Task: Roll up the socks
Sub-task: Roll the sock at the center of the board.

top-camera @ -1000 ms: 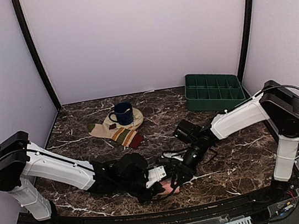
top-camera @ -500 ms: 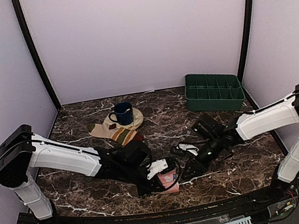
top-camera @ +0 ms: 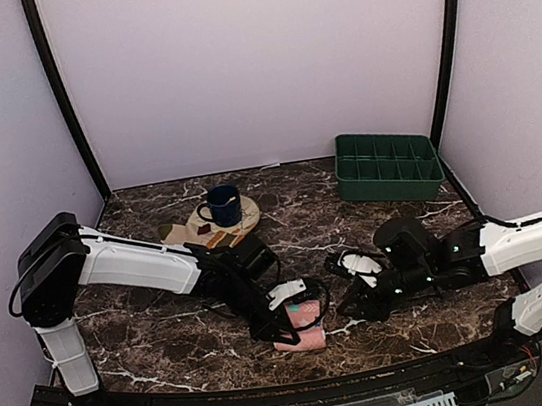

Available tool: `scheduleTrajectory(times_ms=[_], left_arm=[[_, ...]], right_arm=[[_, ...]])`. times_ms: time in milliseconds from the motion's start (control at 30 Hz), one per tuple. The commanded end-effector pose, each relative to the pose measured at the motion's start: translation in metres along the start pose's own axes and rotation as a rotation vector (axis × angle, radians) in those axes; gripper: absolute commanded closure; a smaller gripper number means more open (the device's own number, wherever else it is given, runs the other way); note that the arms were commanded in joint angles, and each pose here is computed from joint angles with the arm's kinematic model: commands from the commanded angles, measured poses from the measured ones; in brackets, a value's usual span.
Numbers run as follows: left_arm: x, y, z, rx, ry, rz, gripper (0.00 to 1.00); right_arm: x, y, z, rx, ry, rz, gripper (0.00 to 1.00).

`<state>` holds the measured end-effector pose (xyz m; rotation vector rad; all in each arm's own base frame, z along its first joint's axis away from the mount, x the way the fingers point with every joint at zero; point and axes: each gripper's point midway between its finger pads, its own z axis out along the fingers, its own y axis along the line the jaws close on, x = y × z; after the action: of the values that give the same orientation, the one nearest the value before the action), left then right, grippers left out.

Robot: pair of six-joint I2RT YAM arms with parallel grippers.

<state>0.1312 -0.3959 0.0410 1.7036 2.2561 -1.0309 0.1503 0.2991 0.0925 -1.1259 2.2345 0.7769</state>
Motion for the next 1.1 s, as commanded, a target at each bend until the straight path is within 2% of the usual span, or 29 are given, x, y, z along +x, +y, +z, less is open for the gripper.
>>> scheduleTrajectory(times_ms=[0, 333, 567, 1067], left_arm=[[0.032, -0.007, 0.004, 0.099, 0.128, -0.100, 1.00], [0.034, 0.000, 0.008, 0.162, 0.165, -0.161, 1.00], [0.032, -0.002, 0.008, 0.211, 0.172, -0.171, 1.00], [0.034, 0.001, 0.009, 0.238, 0.181, -0.184, 1.00]], right_arm=[[-0.016, 0.010, -0.004, 0.123, -0.087, -0.113, 0.66], [-0.003, 0.054, 0.023, 0.215, 0.028, -0.409, 0.61], [-0.005, 0.067, 0.046, 0.252, 0.102, -0.541, 0.56], [0.007, 0.060, 0.075, 0.283, 0.218, -0.659, 0.51]])
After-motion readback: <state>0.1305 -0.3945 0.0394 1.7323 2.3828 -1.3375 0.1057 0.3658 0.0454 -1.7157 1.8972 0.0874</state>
